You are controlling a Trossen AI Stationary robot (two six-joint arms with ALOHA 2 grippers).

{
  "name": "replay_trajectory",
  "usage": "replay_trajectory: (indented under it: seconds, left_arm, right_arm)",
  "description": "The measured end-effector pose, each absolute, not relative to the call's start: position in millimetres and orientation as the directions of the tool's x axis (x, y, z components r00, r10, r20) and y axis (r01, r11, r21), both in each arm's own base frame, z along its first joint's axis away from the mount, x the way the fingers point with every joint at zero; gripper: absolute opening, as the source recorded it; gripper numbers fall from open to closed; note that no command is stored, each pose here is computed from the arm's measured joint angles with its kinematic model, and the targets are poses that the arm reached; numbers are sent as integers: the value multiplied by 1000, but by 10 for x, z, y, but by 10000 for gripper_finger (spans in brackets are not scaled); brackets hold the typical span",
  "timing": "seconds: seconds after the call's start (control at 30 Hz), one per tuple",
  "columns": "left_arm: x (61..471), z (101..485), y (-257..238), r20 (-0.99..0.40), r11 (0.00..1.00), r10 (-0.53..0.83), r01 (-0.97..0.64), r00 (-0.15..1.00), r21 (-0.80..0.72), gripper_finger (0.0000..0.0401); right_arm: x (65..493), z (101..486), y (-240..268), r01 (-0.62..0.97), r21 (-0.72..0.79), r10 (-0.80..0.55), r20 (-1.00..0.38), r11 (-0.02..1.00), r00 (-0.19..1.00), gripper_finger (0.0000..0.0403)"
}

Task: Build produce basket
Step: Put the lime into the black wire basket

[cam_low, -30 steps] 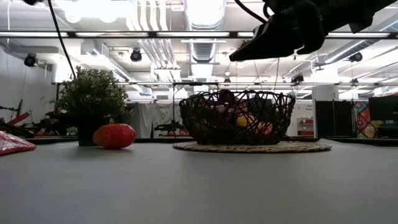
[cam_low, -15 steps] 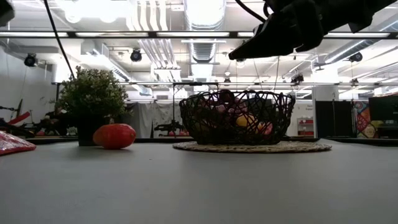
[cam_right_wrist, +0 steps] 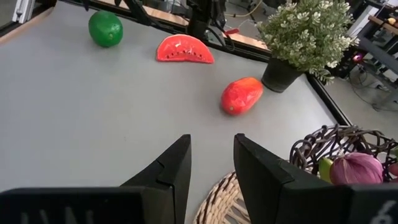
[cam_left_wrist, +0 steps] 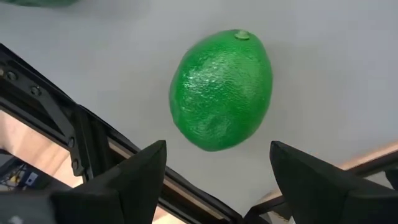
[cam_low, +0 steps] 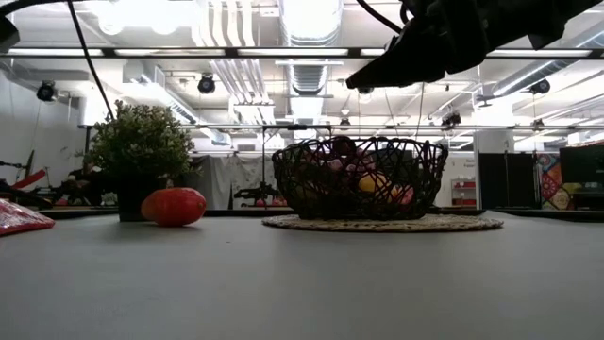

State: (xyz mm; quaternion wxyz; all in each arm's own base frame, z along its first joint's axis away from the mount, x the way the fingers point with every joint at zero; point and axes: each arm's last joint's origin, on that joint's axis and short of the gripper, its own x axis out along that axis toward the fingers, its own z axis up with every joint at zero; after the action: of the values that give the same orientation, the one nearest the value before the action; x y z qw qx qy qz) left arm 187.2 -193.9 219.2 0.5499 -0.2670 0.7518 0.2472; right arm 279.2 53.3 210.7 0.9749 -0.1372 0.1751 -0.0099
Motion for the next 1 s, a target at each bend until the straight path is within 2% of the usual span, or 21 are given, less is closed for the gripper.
replay_trajectory:
  seconds: [0.53, 0.7, 1.0]
  left_arm:
    - [1862, 2158, -1928, -960, 734, -121, -674, -254, 86, 268]
    - [1885, 2129, -1925, -976, 737, -89, -673, -197, 68, 268]
    - [1857, 1951, -1895, -981, 739, -84, -671, -177, 58, 268]
  right_arm:
    - [2793, 2108, 537, -35, -250, -53, -339, 968, 939, 109]
    - [2793, 2108, 538, -38, -250, -51, -339, 968, 939, 109]
    - [2793, 2107, 538, -37, -250, -51, -339, 968, 939, 109]
